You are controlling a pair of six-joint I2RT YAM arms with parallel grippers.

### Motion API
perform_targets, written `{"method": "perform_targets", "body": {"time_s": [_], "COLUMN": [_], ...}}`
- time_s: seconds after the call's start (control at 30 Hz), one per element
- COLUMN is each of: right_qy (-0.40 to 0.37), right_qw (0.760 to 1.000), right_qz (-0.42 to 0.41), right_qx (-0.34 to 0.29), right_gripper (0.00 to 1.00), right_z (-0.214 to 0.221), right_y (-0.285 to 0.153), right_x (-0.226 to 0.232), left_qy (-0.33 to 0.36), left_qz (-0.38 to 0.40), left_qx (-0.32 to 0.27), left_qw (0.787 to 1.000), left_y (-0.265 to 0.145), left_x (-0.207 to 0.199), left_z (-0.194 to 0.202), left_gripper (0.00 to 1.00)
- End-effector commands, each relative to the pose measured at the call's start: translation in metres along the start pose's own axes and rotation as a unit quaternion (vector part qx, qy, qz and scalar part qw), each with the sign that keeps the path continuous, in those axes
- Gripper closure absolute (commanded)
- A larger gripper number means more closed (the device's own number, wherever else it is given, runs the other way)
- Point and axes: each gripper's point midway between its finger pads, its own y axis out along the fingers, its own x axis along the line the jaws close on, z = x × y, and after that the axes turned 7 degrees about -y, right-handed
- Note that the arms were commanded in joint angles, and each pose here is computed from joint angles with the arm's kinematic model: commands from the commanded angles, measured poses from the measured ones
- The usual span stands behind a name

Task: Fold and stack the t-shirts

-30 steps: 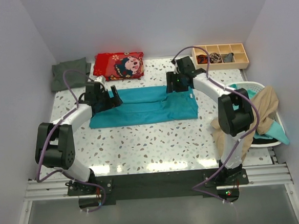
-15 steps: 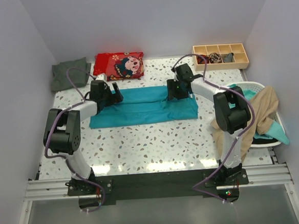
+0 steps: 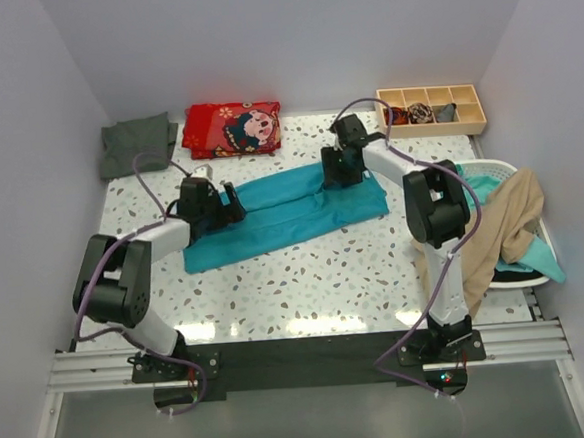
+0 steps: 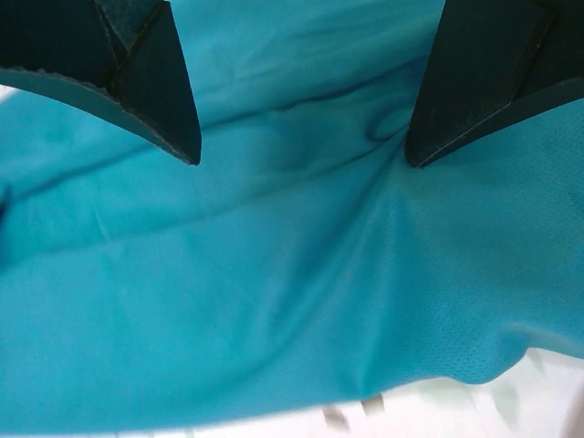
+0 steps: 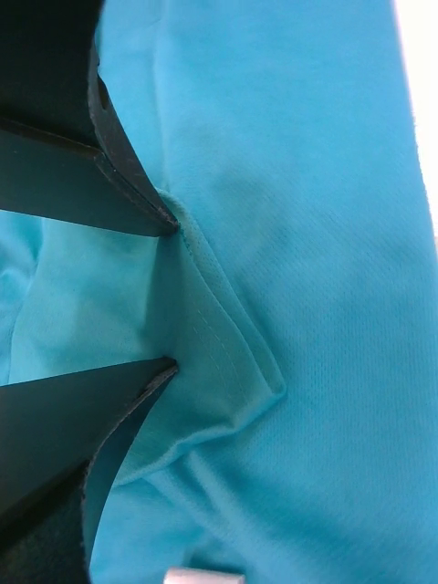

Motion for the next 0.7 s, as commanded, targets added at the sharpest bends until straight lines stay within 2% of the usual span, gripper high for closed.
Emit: {"method": "perform_targets", "body": {"time_s": [0.0,0.17,0.3,0.37,0.4,0.43,0.47,0.53,0.57,0.63,0.67], "right_qy": [-0.013,-0.029,-0.039,-0.048,-0.052,-0.052,-0.061,-0.063,-0.069,-0.074,-0.079], "right_qw": [0.999,0.998,0.996,0.994,0.993,0.989,0.988,0.983,0.974,0.969,0.968], "right_qz": [0.009,-0.026,-0.052,-0.082,-0.093,-0.114,-0.130,-0.160,-0.211,-0.234,-0.240], "right_qx": [0.049,0.054,0.062,0.048,0.047,0.076,0.050,0.061,0.044,0.002,-0.012], "right_gripper": [0.39,0.38,0.37,0.37,0.37,0.36,0.36,0.36,0.36,0.36,0.36], "right_z": [0.013,-0.004,-0.010,-0.028,-0.033,-0.019,-0.042,-0.040,-0.051,-0.070,-0.075], "right_y": [0.017,0.018,0.030,0.028,0.029,0.042,0.035,0.044,0.033,0.027,0.013], "right_x": [-0.005,0.009,0.026,0.041,0.048,0.055,0.065,0.077,0.095,0.105,0.108], "left_qy": [-0.031,-0.027,-0.034,-0.034,-0.043,-0.038,-0.028,-0.015,-0.007,0.005,0.013], "left_qz": [-0.029,0.004,0.001,0.055,0.062,0.066,0.070,0.097,0.124,0.143,0.155], "left_qx": [0.136,0.177,0.215,0.236,0.248,0.261,0.268,0.286,0.287,0.263,0.220], "left_qw": [0.990,0.984,0.976,0.970,0.966,0.962,0.960,0.953,0.950,0.954,0.963], "left_y": [-0.043,-0.085,-0.119,-0.135,-0.140,-0.146,-0.152,-0.162,-0.169,-0.173,-0.174], "left_x": [0.019,0.006,0.013,-0.005,-0.010,-0.010,-0.014,-0.023,-0.035,-0.045,-0.056], "left_z": [0.103,0.148,0.180,0.197,0.203,0.208,0.209,0.215,0.213,0.203,0.182], "left_gripper": [0.00,0.00,0.00,0.00,0.00,0.00,0.00,0.00,0.00,0.00,0.00]}}
